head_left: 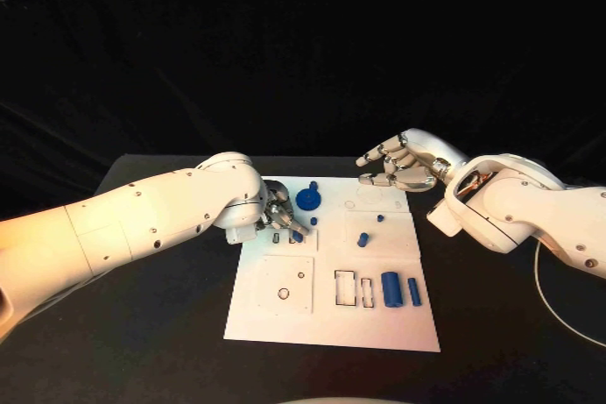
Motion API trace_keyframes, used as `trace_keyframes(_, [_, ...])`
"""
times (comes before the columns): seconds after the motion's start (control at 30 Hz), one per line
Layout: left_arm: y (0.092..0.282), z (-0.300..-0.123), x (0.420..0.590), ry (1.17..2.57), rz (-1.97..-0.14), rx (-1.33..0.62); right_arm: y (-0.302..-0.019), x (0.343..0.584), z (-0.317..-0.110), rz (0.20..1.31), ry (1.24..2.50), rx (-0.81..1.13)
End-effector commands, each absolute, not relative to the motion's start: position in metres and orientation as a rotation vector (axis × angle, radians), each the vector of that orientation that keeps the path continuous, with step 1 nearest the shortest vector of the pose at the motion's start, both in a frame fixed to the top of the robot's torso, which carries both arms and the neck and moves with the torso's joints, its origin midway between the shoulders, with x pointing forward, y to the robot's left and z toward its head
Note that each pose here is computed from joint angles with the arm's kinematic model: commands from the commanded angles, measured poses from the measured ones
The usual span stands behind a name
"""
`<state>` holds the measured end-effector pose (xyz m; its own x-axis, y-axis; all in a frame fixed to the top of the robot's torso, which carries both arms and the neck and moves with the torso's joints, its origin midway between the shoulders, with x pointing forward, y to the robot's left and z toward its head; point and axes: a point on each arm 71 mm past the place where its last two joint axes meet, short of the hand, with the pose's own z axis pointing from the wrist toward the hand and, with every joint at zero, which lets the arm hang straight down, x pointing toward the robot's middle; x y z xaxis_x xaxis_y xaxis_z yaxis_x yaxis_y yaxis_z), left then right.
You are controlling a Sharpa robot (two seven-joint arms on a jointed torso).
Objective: Assemble the parts on the task board
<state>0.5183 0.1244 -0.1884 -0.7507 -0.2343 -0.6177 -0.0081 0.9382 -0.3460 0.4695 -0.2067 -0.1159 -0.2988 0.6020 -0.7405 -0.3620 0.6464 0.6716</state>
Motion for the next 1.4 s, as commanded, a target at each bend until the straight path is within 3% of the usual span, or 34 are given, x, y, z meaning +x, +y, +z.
trace_keyframes(0.03, [0.127,-0.189,0.518,2.356,-0.45,-0.226,-0.205,0.469,-0.117,0.966,1.628,0.195])
trace_keyframes(0.4, [0.139,-0.186,0.51,2.237,-0.506,-0.289,-0.206,0.47,-0.117,0.966,1.628,0.199])
trace_keyframes(0.9, [0.144,-0.195,0.491,2.102,-0.486,-0.211,-0.208,0.471,-0.119,0.963,1.631,0.199])
trace_keyframes(1.4, [0.141,-0.2,0.487,2.098,-0.464,-0.156,-0.208,0.471,-0.119,0.964,1.632,0.198])
